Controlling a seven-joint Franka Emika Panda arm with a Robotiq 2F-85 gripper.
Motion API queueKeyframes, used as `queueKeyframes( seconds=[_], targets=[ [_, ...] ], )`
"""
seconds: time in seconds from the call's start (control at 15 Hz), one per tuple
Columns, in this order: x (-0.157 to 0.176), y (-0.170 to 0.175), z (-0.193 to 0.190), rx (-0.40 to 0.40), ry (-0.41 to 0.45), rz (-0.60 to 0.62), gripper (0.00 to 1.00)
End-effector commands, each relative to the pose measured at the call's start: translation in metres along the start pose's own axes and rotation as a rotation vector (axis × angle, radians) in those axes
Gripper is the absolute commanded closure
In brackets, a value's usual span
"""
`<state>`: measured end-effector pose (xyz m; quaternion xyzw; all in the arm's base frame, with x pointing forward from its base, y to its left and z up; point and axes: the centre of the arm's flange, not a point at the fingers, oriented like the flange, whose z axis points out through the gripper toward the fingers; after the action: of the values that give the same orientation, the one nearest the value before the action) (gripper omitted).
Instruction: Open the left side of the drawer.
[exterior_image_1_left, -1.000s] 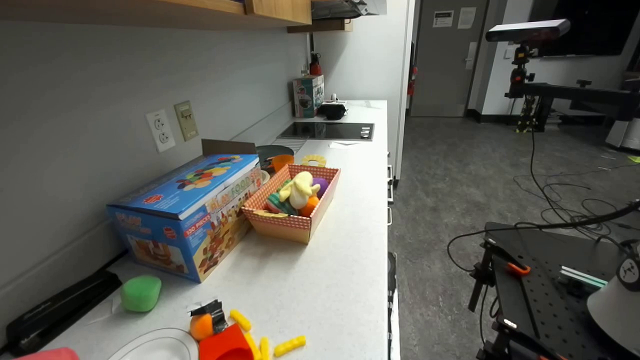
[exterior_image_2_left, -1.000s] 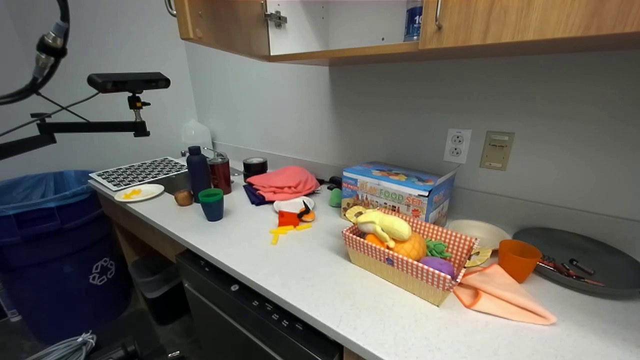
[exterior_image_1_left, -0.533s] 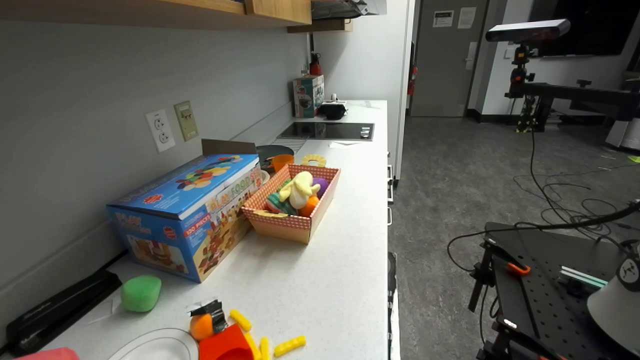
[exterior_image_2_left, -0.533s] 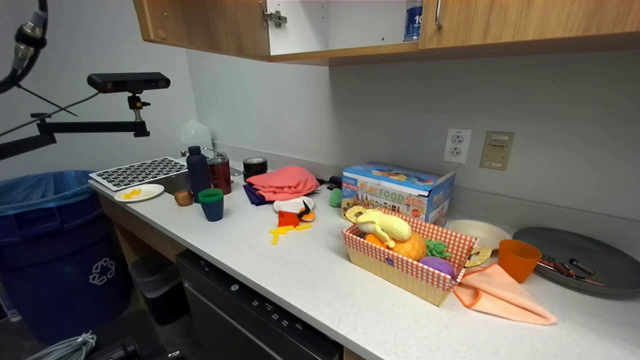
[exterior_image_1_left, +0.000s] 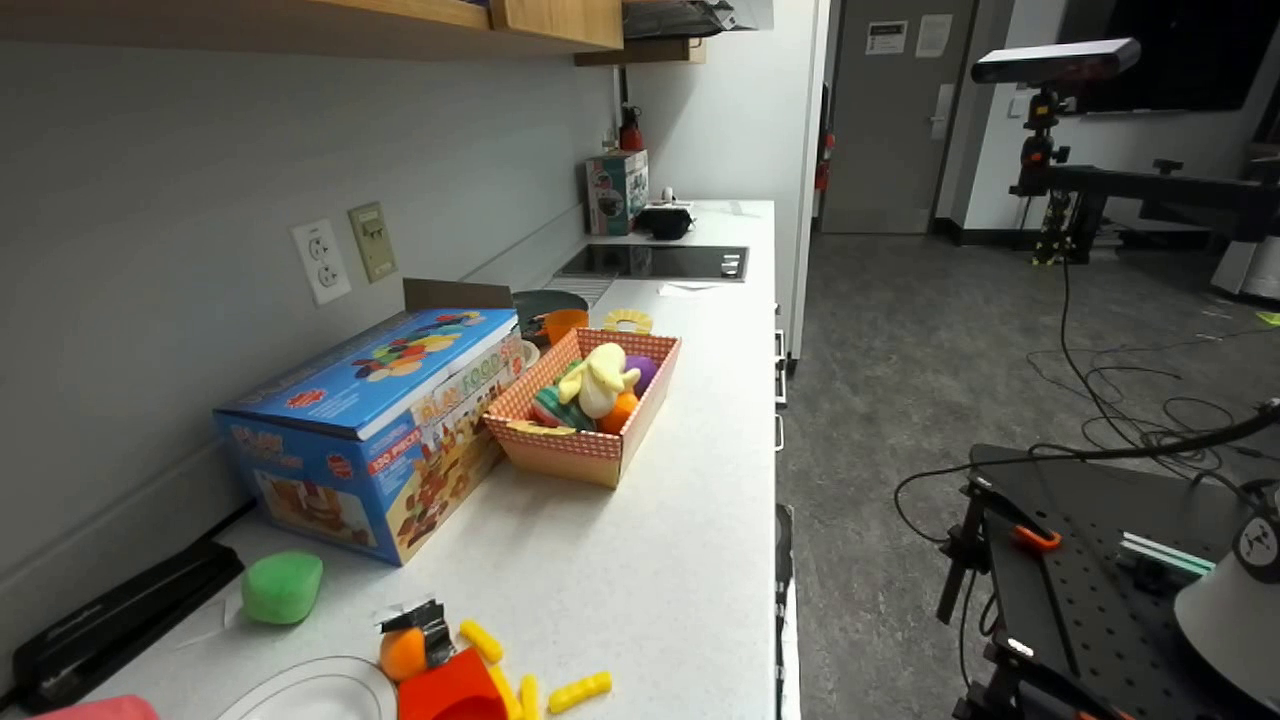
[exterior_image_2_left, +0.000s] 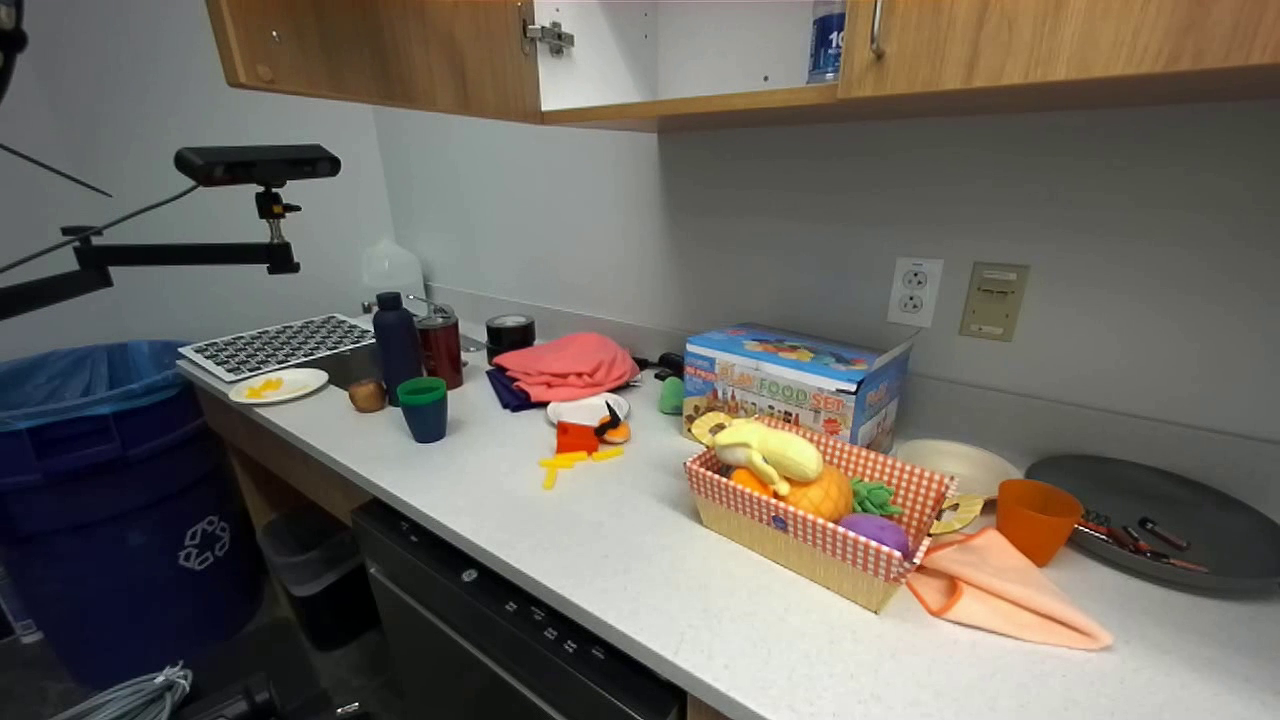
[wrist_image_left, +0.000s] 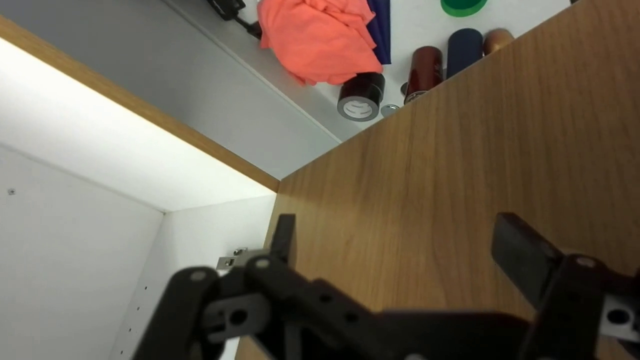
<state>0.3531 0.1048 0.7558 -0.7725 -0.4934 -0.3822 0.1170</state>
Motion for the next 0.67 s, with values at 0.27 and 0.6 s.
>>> queueKeyframes(
  seconds=[0.27, 0.6],
  targets=[
    [0.003, -0.006, -0.012, 0.114, 0.120, -0.095, 0.00],
    [0.017, -0.009, -0.001, 0.179, 0.167, -0.138, 0.00]
  ],
)
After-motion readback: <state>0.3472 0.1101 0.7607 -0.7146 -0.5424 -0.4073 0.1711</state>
